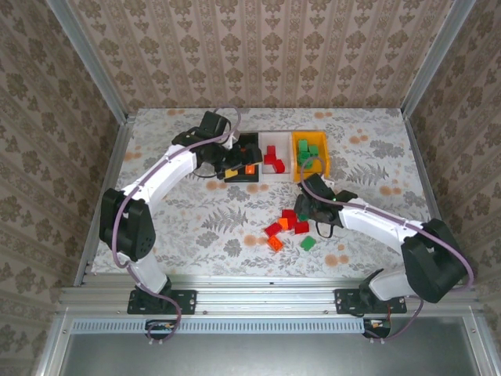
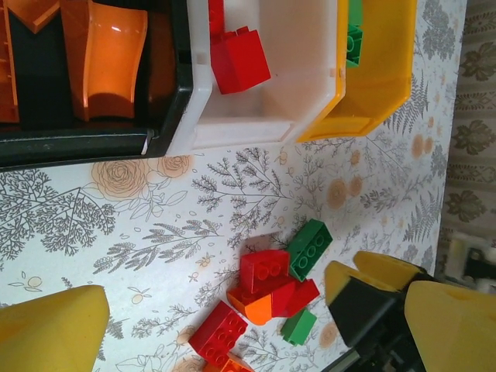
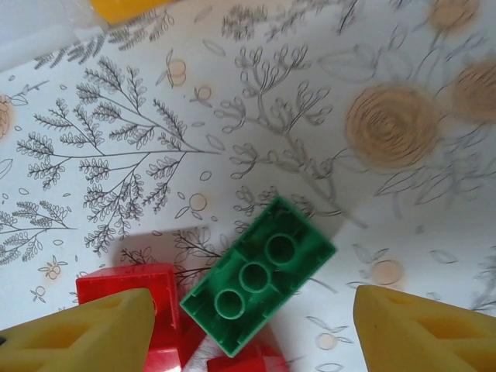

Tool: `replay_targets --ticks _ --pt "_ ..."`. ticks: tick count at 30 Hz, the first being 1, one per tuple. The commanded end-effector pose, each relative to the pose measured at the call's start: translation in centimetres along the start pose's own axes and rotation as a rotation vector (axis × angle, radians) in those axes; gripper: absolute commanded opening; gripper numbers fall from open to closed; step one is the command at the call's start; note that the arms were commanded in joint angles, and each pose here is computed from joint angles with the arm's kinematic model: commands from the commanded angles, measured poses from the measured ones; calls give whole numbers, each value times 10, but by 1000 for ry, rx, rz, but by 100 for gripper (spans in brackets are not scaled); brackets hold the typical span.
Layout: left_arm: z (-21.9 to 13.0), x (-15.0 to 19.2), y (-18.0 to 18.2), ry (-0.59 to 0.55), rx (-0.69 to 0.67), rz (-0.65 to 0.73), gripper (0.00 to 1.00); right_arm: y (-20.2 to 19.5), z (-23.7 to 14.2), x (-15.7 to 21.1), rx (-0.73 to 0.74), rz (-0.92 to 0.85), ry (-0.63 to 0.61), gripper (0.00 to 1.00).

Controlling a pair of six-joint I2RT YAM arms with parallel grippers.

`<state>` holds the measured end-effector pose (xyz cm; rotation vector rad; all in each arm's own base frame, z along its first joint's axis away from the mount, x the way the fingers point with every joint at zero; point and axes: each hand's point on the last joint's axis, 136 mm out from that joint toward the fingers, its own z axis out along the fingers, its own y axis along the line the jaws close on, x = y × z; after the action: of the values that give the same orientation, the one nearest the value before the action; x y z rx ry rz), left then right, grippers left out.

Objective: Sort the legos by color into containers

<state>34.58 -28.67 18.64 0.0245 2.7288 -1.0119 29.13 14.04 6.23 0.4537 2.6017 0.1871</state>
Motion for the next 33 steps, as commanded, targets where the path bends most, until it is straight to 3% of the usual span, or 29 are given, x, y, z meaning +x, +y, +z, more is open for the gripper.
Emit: replay_targets --ticks 1,12,20,25,33 --pt "-8 3 -9 -4 31 -1 100 10 12 6 -32 95 32 69" --pt "-7 3 -10 3 36 -3 100 9 28 9 -9 107 58 68" --pt "-4 4 -7 10 33 -9 100 6 36 -13 29 74 -5 67" --pt "-3 4 -6 14 31 -9 100 4 48 -23 46 79 -14 62" --pt "-1 4 -6 20 34 -14 100 1 57 -9 46 64 16 48"
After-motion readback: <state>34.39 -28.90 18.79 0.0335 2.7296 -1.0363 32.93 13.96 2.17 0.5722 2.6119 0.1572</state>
